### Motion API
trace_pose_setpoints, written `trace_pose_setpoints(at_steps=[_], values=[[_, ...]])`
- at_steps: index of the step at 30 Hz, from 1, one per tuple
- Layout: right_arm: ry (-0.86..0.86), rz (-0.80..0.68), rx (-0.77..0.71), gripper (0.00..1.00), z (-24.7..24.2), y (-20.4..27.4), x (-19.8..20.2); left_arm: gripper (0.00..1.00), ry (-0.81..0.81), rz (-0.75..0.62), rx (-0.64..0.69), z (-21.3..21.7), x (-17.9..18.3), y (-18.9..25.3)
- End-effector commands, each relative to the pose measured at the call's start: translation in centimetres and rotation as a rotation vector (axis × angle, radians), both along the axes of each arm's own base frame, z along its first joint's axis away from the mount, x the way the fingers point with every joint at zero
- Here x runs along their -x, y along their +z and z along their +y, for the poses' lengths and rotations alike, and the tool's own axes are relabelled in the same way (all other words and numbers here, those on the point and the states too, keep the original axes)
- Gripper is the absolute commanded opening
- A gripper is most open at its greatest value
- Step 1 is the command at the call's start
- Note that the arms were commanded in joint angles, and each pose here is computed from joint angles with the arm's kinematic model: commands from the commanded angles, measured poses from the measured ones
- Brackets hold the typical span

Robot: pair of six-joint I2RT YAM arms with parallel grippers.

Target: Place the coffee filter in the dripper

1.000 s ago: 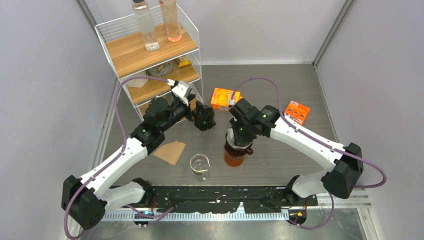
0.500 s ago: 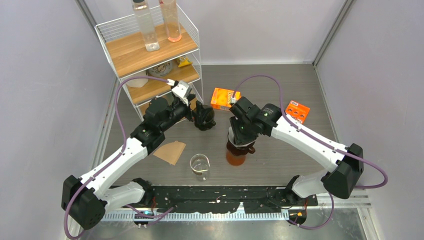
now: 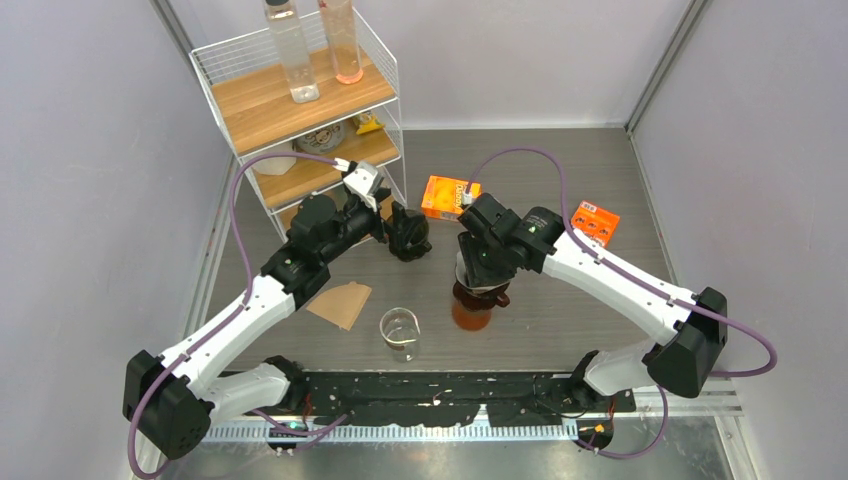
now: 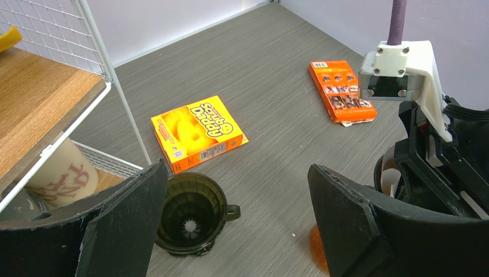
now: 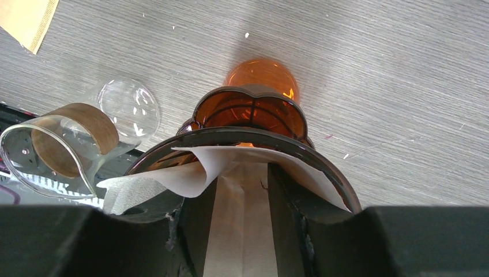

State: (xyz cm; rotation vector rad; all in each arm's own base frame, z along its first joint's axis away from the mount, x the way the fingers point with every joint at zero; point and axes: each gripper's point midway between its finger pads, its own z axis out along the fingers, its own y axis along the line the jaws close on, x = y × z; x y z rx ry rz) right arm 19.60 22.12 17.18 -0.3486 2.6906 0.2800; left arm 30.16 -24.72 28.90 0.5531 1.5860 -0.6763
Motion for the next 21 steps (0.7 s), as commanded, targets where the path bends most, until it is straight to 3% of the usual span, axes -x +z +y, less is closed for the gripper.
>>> trace_pose_setpoints(at_steps=[1, 14, 21], values=[[-0.03, -0.031, 0.02, 0.47, -0.6, 0.8, -0.37, 1.0, 0.008, -0.068, 0.022, 0.17, -0.38, 1.78], [-0.029, -0.029, 0.034, 0.53, -0.85, 0.69, -0.32, 1.0, 0.016, -0.07, 0.022, 0.39, -0.34, 1.86], [-0.031, -0.036, 0.036, 0.5, -0.9, 0.83, -0.4, 1.0, 0.016, -0.073, 0.022, 0.43, -0.32, 1.94]])
